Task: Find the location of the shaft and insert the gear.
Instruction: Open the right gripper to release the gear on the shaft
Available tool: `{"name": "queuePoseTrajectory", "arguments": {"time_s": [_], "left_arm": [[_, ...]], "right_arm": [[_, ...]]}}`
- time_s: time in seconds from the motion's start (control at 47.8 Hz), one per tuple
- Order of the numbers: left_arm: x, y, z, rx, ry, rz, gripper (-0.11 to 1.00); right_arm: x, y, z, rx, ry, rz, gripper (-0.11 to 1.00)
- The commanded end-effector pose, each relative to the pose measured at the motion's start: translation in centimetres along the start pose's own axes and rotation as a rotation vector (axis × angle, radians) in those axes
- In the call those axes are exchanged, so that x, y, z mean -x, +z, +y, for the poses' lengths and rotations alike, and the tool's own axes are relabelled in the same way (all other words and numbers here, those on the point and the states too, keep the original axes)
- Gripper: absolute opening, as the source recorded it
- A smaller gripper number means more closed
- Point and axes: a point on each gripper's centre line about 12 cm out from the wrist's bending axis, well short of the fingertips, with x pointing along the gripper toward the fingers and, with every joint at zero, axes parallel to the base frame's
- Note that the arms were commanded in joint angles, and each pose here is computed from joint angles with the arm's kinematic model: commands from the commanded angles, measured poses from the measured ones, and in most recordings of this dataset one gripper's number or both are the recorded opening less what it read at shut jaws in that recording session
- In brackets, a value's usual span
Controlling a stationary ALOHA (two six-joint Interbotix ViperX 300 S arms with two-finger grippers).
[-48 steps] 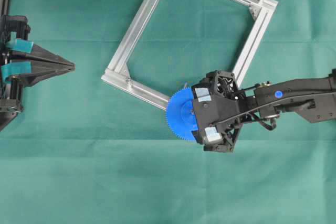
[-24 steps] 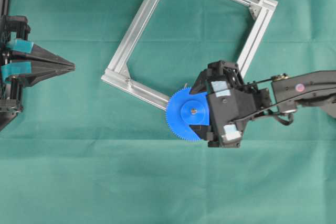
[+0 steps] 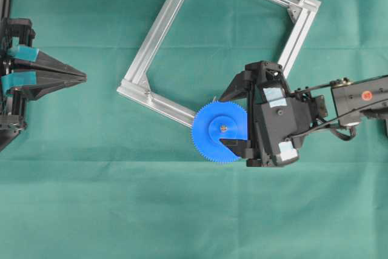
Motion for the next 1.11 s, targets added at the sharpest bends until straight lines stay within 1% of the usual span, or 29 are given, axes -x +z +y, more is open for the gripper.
{"name": "queuePoseTrajectory", "arguments": {"time_s": [0.0,0.209,0.482,0.879,1.089], "left_arm": [[-0.1,1.2,-0.1,0.003,-0.003,-0.029,0.02],[-0.1,1.2,-0.1,0.003,-0.003,-0.027,0.02],[-0.1,1.2,-0.1,0.004,-0.003,-0.024,0.02],[-0.1,1.2,-0.1,0.001,-0.003,-0.024,0.02],[-0.1,1.1,-0.1,0.001,-0.003,-0.023,0.02]], "right_arm": [[1.0,0.8,0.1,-0.004,0.01,-0.037,0.87],[1.3,0.4,0.0,-0.005,0.009,-0.034,0.86],[2.7,-1.2,-0.5,-0.005,0.025,-0.059,0.86],[6.3,-4.1,-1.6,-0.008,0.053,-0.13,0.86],[7.7,-5.6,-2.2,-0.003,0.067,-0.169,0.86]]}}
